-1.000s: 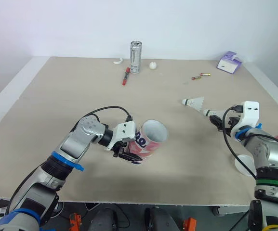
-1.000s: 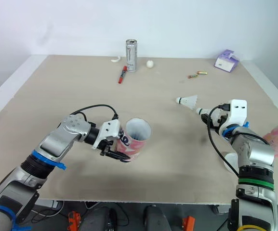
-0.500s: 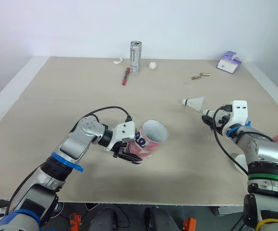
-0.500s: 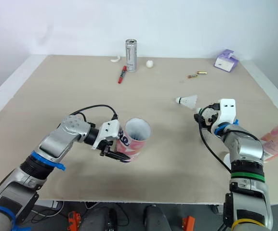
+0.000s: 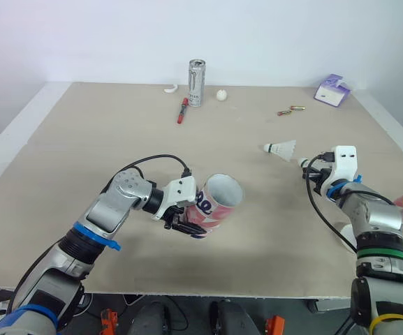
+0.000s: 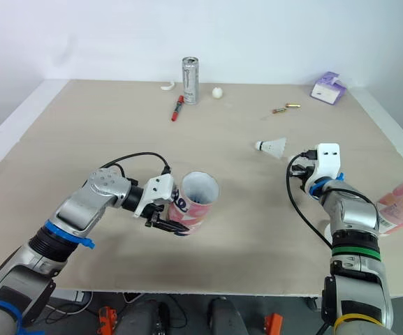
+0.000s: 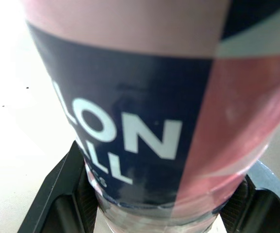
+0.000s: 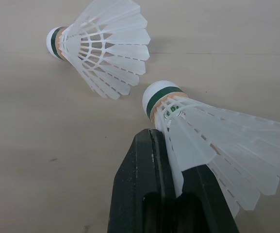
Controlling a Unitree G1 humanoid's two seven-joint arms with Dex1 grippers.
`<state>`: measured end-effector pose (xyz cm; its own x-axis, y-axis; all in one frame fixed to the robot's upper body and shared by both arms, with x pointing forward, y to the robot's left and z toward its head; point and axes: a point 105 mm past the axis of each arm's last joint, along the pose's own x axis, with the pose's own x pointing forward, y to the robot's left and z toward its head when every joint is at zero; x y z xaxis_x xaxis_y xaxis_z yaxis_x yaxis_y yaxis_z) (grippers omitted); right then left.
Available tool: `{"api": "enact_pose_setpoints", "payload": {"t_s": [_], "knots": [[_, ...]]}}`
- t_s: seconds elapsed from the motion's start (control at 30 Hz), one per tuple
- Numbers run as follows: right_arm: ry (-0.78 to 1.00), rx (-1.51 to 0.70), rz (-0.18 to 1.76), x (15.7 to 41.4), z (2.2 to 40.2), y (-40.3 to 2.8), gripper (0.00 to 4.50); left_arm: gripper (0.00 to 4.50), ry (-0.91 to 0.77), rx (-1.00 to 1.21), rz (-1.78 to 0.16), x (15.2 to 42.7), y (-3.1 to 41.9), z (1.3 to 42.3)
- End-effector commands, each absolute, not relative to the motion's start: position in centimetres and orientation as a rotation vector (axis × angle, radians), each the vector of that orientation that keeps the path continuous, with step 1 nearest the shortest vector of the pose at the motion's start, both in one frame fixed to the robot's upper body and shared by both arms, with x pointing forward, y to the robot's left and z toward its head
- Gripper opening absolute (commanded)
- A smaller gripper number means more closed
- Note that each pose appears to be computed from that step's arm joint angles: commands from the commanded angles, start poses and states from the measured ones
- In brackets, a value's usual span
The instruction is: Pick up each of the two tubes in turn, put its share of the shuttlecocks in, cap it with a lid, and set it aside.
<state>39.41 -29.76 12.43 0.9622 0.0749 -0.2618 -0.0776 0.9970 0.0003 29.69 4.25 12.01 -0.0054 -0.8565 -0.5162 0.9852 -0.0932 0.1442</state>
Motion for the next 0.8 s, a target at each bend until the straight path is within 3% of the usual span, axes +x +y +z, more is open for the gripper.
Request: {"api": "enact_pose_setpoints", "payload": {"t_s": [0.03,0.23,0.43,0.6,0.8], "knots": [[0.158,-0.101,0.079,38.8,16.0,-30.1,0.01,2.66,0.365,0.564,-1.579,29.3,4.5,10.4],[0.045,-0.414,0.220,34.7,21.6,-27.4,0.01,2.66,0.362,0.566,-1.587,29.3,4.6,10.5],[-0.083,-0.765,0.556,30.1,26.6,-20.6,0.01,2.66,0.364,0.565,-1.599,29.2,4.4,10.4],[-0.112,-0.972,0.898,26.2,27.0,-15.1,0.01,2.66,0.362,0.563,-1.606,29.2,4.4,10.5],[-0.092,-1.149,1.118,23.6,26.6,-13.3,0.01,2.66,0.363,0.559,-1.611,29.1,4.3,10.5]]}}
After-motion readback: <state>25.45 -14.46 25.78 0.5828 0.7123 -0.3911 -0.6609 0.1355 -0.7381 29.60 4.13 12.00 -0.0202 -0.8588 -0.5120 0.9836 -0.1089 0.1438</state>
